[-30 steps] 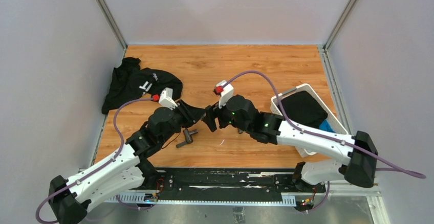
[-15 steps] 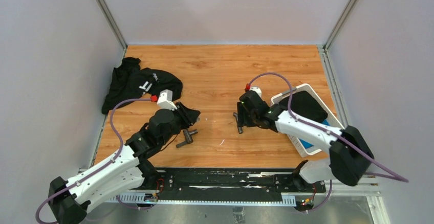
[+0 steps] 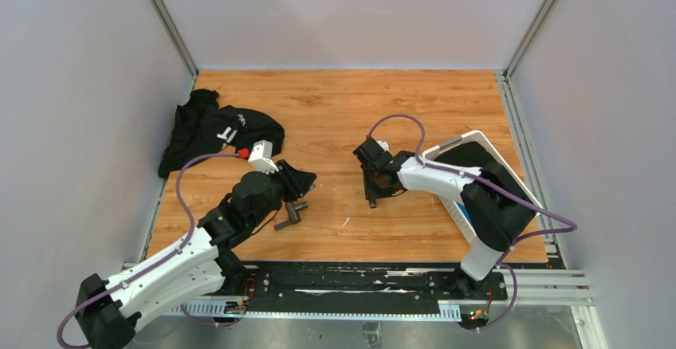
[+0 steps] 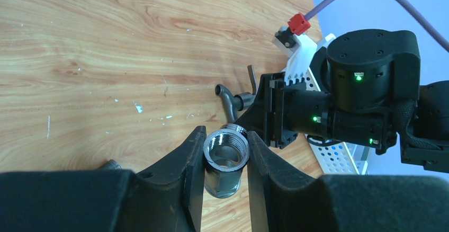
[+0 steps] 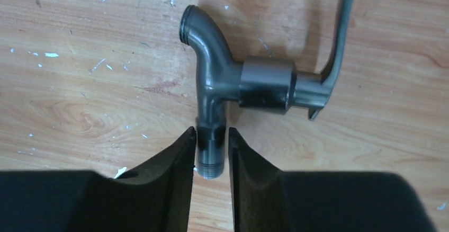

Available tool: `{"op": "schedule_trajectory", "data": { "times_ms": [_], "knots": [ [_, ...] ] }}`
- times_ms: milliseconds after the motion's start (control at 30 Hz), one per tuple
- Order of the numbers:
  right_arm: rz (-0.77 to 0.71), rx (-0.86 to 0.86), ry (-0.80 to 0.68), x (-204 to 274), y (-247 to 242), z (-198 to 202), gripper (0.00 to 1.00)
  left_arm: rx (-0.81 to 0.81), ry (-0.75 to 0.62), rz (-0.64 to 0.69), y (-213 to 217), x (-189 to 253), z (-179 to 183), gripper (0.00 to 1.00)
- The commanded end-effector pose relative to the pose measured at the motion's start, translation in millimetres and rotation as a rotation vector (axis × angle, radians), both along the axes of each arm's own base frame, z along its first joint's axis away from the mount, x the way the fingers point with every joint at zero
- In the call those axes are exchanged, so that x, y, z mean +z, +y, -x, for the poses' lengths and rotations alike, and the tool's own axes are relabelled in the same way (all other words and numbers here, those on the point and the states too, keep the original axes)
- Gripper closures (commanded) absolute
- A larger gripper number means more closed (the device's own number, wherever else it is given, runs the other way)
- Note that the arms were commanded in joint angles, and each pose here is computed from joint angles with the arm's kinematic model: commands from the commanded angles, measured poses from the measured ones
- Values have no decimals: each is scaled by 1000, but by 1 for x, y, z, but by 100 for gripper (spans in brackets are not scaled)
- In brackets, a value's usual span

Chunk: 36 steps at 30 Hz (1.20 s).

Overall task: Install the water faucets
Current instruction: Pick up the water faucet from the center of the board, then place the adaptor at the center of the board.

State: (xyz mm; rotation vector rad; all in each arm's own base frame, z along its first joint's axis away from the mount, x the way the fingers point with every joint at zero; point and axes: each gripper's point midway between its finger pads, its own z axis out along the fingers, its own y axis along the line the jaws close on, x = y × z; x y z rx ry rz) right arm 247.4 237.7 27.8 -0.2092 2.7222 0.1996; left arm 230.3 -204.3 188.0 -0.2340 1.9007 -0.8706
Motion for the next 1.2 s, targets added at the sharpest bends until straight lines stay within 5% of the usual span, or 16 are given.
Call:
{"op": "schedule_trajectory", "data": {
  "times_ms": [0, 100, 367, 667, 1167],
  "knots": [
    [33, -24, 5, -3, -4, -6, 80, 3, -1, 36, -1, 2, 1, 100],
    [31, -21, -8, 1, -7, -6, 100, 16, 11, 29, 1, -1, 0, 100],
    [-91, -95, -52, 29, -16, 8, 100, 49, -17, -36, 7, -9, -8, 100],
    [-139, -195, -23, 20, -38, 37, 100, 41, 93, -325, 0, -55, -30, 100],
    [-156, -164, -29, 19, -45, 49, 100, 176, -405, -390, -30, -87, -79, 100]
  ]
}}
